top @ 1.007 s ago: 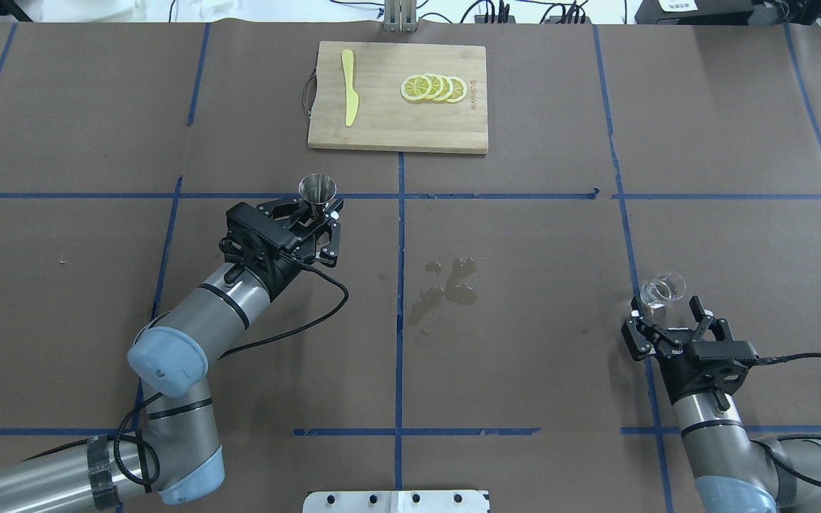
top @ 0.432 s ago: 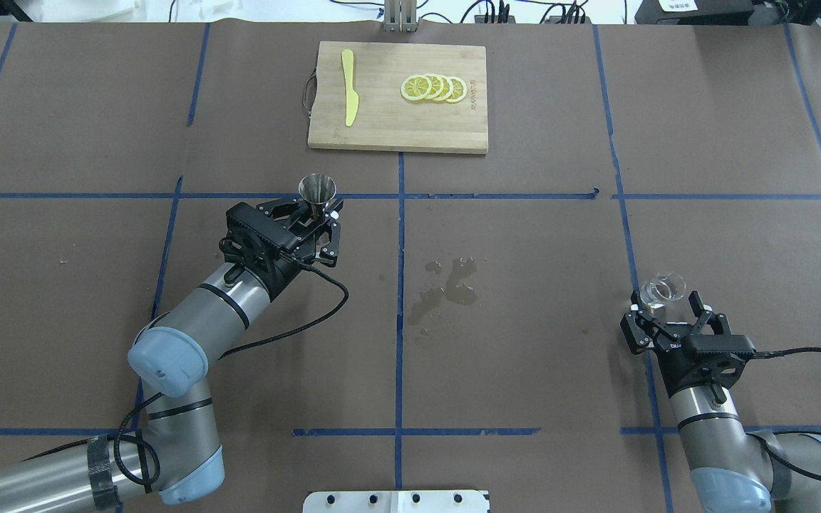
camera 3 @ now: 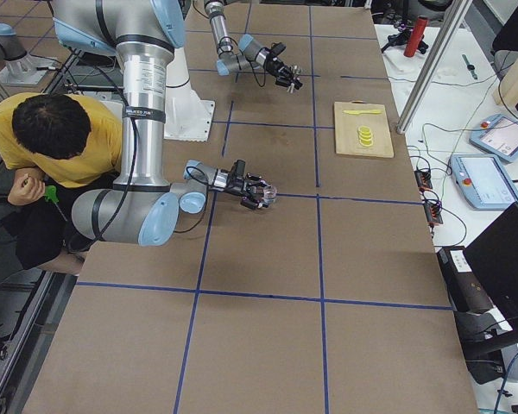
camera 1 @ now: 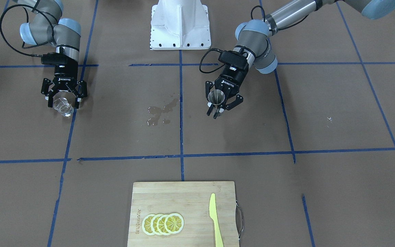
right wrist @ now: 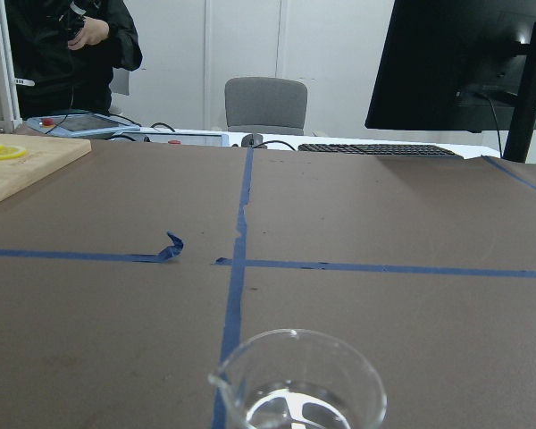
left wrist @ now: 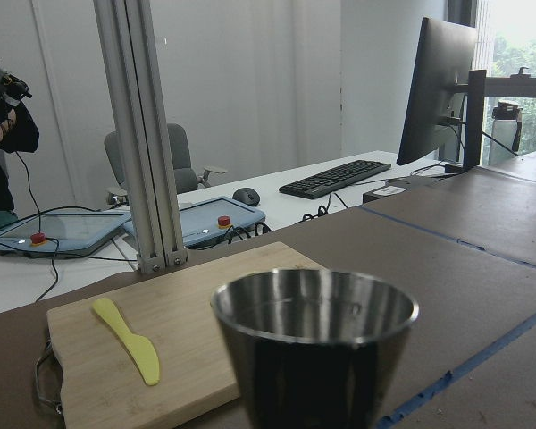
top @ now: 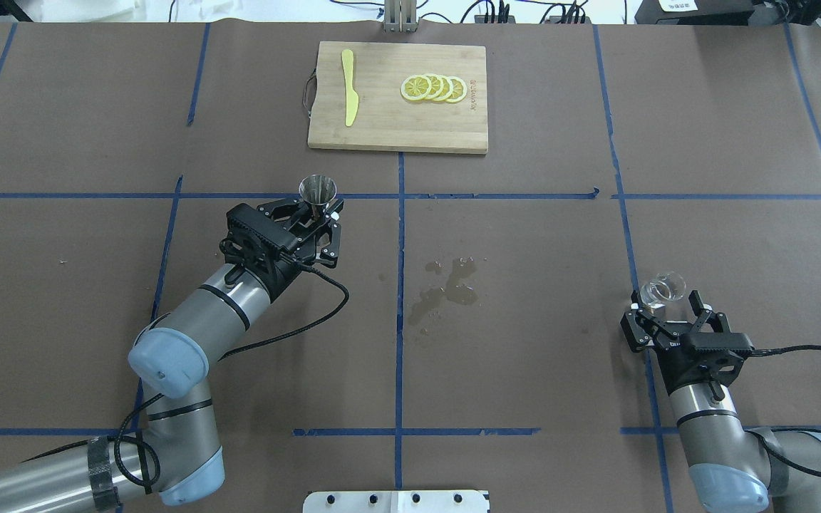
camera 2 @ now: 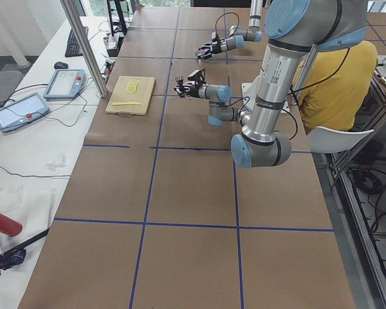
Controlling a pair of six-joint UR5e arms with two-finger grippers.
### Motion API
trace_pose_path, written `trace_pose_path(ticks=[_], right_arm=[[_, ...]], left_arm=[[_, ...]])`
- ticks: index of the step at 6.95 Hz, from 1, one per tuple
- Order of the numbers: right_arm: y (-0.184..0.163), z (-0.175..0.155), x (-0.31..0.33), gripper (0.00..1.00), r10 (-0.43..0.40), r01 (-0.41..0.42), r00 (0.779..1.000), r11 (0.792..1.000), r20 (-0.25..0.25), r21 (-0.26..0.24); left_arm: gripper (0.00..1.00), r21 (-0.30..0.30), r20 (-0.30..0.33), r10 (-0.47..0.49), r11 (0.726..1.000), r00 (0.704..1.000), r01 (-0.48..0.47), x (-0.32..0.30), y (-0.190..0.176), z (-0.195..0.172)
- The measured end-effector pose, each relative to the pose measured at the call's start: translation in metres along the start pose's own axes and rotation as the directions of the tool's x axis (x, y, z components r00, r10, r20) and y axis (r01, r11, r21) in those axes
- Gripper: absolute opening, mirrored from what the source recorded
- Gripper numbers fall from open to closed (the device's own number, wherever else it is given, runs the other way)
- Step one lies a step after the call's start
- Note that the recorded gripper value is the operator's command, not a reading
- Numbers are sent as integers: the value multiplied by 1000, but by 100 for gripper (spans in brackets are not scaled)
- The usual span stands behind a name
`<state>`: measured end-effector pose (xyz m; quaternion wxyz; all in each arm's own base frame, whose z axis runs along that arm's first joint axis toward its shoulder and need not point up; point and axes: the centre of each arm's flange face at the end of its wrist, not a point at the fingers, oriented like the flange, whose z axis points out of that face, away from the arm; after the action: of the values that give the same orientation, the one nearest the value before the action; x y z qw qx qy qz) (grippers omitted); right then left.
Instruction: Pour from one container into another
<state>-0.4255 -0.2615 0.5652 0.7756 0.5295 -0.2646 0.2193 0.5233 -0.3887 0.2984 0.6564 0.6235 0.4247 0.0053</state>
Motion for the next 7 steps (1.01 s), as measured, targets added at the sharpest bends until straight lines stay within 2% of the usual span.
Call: trace_pose_path(ticks=[7], right_arm=[[1,6,-1,96,-10,10,1000,1000,-10,-3]], left_arm=[[0,-3,0,3,1000,1000,-3,1,2,-1]])
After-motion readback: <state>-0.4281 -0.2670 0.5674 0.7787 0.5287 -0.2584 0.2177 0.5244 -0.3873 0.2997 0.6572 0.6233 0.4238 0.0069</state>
